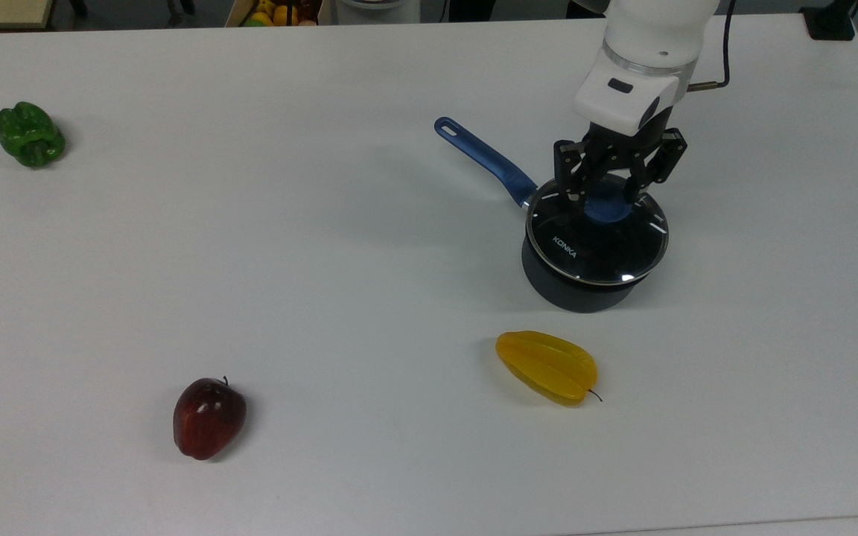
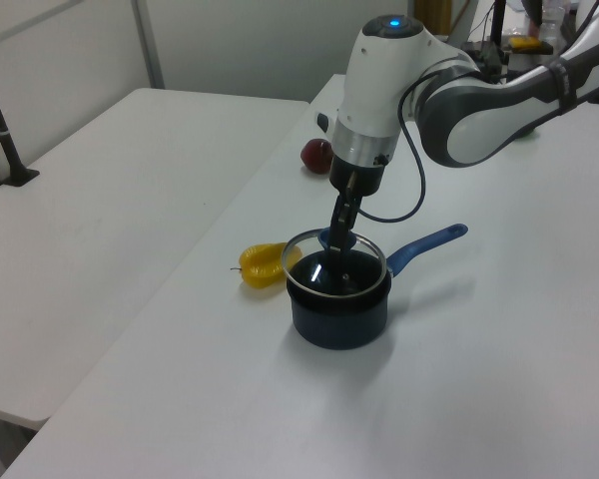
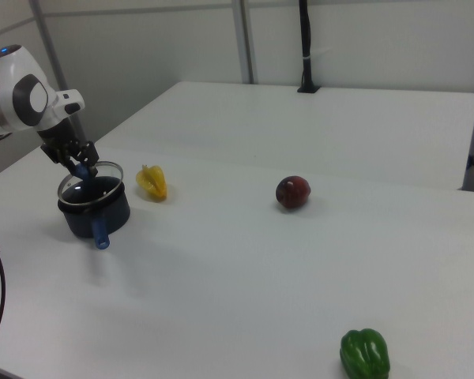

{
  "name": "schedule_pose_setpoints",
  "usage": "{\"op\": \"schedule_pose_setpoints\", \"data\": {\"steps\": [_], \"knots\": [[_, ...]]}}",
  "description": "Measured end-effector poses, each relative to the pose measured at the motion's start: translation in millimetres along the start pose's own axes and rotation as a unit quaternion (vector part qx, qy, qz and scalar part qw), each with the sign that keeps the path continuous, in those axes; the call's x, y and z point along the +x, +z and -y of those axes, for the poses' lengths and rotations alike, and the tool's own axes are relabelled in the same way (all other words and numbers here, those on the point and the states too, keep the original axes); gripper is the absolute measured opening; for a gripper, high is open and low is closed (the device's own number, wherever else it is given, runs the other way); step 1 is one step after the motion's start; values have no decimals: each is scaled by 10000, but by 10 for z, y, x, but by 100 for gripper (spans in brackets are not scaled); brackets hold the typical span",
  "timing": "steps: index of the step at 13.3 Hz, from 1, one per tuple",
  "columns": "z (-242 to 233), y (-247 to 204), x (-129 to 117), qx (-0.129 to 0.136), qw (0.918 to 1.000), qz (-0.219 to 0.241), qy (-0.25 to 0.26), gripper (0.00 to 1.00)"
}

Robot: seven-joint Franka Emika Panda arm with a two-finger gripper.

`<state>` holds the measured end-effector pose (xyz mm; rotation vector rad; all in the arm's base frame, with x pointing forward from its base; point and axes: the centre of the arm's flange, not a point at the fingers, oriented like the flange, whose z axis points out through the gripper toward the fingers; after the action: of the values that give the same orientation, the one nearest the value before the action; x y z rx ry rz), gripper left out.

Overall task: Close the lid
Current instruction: 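Lower the lid onto the saucepan rim and settle it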

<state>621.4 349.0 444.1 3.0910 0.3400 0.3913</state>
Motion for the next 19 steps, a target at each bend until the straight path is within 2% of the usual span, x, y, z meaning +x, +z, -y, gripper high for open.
{"op": "schedule_pose_setpoints", "data": {"steps": [19], "knots": [[60,189,-39,-25,9999,133,-44,61]]}}
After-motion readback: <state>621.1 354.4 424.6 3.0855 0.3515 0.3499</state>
